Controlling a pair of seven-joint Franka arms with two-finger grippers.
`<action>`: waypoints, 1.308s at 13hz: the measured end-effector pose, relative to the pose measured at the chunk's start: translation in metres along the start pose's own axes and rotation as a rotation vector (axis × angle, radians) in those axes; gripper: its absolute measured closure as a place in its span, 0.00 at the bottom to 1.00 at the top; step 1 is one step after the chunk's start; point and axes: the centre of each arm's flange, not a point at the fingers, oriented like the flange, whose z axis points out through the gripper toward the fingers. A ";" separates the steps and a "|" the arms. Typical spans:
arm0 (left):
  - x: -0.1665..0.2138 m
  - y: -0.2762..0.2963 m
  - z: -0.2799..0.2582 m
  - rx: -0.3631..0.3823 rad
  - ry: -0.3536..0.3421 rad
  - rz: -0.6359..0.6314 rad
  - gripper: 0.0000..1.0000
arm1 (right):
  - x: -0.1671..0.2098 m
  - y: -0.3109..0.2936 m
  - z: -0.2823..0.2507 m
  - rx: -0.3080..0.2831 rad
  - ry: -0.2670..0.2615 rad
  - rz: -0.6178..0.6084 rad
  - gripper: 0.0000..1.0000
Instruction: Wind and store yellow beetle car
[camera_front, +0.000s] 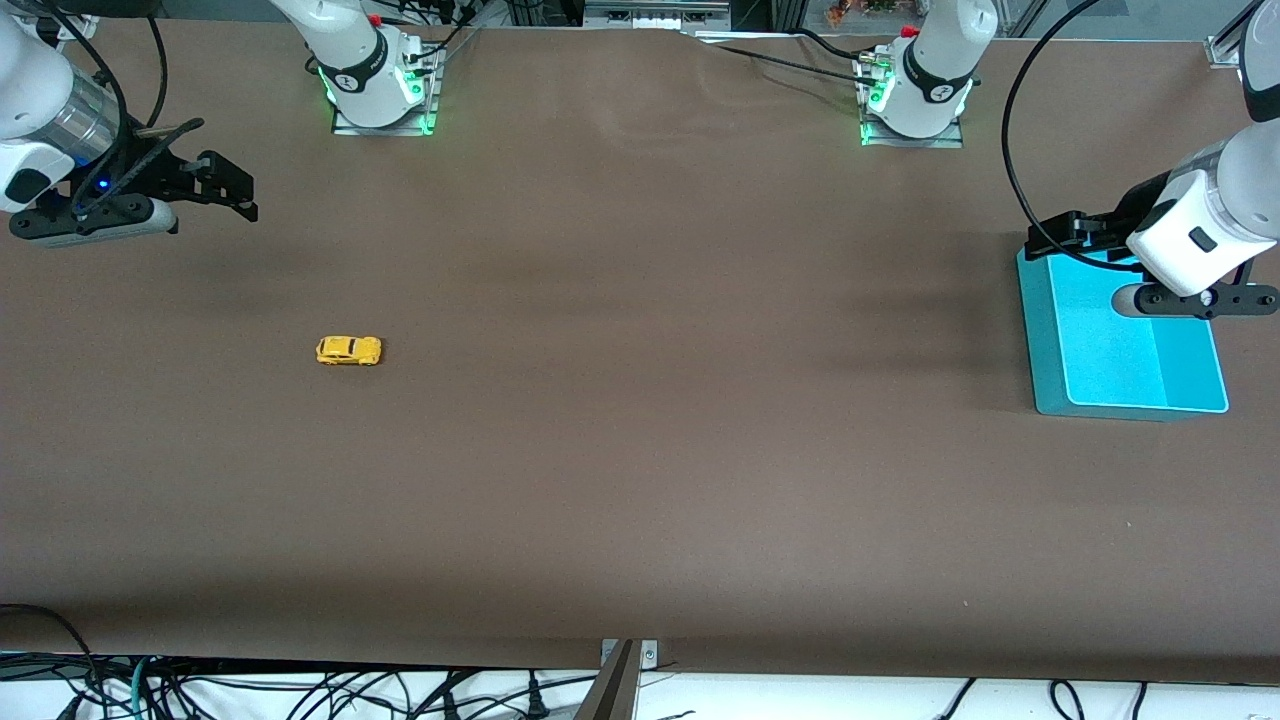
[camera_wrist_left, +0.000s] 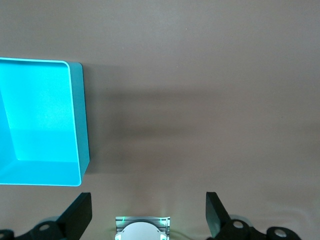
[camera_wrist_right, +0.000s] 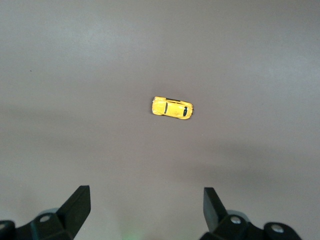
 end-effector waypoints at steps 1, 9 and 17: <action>0.000 0.000 0.000 0.000 0.000 0.000 0.00 | 0.000 0.000 0.001 0.000 -0.001 0.000 0.00; 0.000 0.000 0.000 0.000 0.000 0.000 0.00 | 0.000 0.000 0.001 0.000 -0.001 0.001 0.00; 0.000 0.000 0.000 0.000 0.000 0.000 0.00 | 0.003 0.002 0.028 0.002 -0.009 -0.024 0.00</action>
